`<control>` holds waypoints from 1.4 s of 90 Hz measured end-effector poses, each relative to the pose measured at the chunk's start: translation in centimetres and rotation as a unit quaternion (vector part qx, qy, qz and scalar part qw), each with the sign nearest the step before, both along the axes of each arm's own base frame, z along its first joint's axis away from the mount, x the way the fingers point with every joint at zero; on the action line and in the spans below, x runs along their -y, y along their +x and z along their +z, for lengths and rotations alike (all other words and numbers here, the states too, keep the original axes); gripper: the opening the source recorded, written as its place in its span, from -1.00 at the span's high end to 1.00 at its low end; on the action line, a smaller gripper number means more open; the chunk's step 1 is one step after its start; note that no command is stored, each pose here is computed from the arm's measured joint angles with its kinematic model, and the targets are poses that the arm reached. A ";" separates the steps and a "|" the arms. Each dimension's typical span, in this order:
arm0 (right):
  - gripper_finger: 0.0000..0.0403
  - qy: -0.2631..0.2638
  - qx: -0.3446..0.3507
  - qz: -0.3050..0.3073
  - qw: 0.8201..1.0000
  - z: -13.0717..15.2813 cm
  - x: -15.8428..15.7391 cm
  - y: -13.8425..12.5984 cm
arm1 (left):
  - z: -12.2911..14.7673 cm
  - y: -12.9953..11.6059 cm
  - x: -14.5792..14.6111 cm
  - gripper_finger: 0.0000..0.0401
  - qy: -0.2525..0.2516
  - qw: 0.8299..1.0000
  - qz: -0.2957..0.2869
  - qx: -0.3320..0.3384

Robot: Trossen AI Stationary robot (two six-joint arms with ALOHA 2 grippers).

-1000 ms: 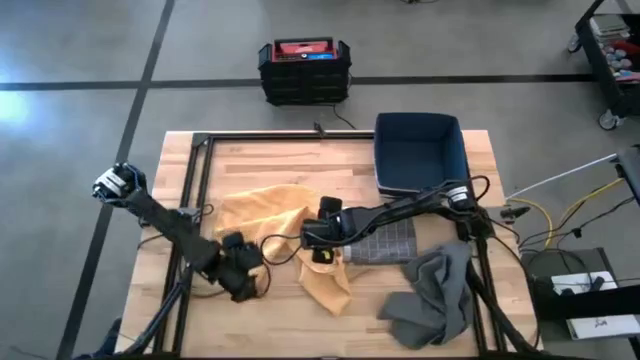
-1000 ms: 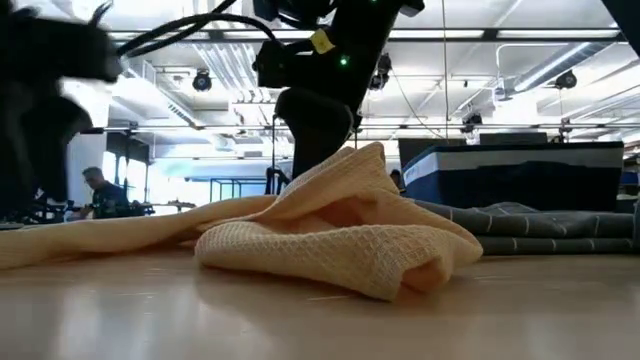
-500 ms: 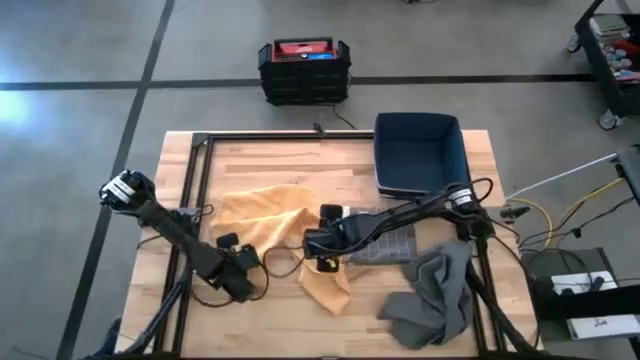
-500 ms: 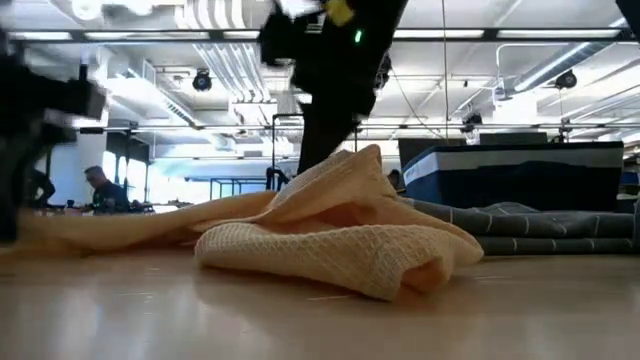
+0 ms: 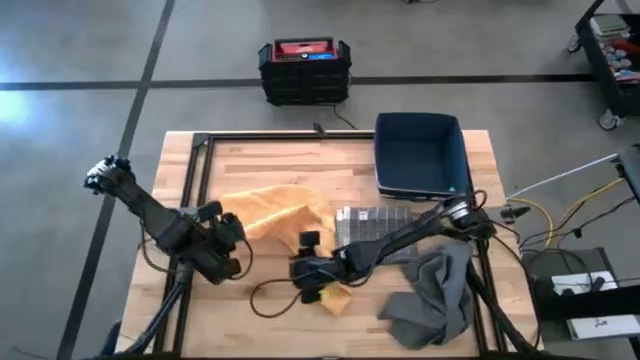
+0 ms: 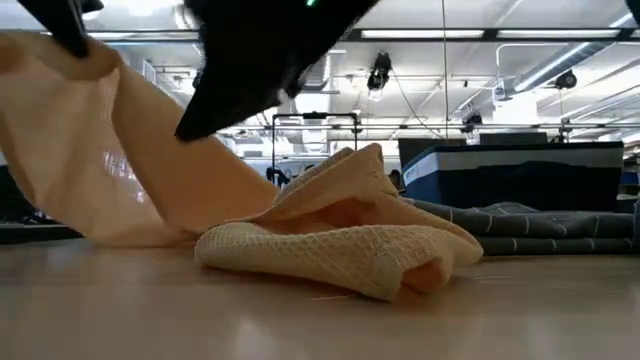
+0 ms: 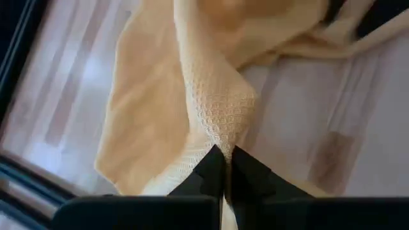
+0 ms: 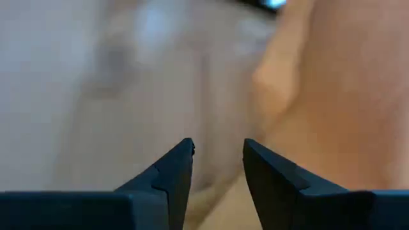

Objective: Fold towel
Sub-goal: Fold the yellow kitchen towel

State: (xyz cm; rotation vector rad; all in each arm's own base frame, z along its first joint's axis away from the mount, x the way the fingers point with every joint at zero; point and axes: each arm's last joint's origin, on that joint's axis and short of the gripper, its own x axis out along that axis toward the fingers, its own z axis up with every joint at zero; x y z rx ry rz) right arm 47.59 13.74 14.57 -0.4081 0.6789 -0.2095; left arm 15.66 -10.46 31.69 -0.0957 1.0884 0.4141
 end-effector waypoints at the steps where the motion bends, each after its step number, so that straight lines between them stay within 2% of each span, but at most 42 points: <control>1: 0.39 -0.006 0.006 -0.006 1.000 -0.2 0.1 0.2 | 0.0 -0.1 -0.1 1.00 0.000 1.000 0.000 0.001; 11: 0.36 -0.026 0.061 -0.039 0.997 -1.7 1.8 1.8 | 0.1 -0.6 -0.5 1.00 -0.009 1.000 0.002 0.015; 30: 0.04 0.046 0.157 -0.100 0.981 -3.5 4.5 3.9 | -0.5 -0.3 -0.3 1.00 -0.027 0.998 -0.016 0.047; 36: -0.07 0.087 0.177 -0.091 0.976 -3.9 4.6 4.6 | -0.6 -0.1 -0.1 1.00 -0.030 0.998 -0.020 0.052; 42: -0.17 0.101 0.183 -0.079 0.975 -4.2 4.4 5.4 | -0.8 0.1 0.1 1.00 -0.029 0.998 -0.022 0.052; 52: -0.27 0.061 0.200 -0.107 0.972 -4.3 4.2 6.6 | -1.0 0.6 0.4 1.00 -0.027 0.998 -0.028 0.053; 65: -0.28 0.009 0.217 -0.152 0.964 -3.5 4.4 7.9 | -1.3 0.9 0.7 1.00 -0.024 0.998 -0.031 0.050; 74: -0.20 -0.018 0.186 -0.142 0.972 -2.5 4.1 8.2 | -1.3 0.8 0.6 1.00 -0.020 0.998 -0.033 0.044; 86: 0.00 -0.041 0.117 -0.133 0.983 -2.0 3.6 8.0 | -1.2 0.5 0.4 1.00 -0.018 0.998 -0.033 0.041; 99: 0.32 -0.031 0.086 -0.144 0.985 -1.4 3.4 7.7 | -1.2 0.5 0.3 1.00 -0.018 0.998 -0.033 0.041; 117: 0.89 -0.032 0.068 -0.142 0.987 -0.3 2.9 7.2 | -1.2 0.4 0.3 1.00 -0.017 0.999 -0.031 0.039; 126: 0.95 -0.033 0.018 -0.113 0.993 1.2 1.7 5.9 | -1.2 0.4 0.2 1.00 -0.014 0.999 -0.031 0.034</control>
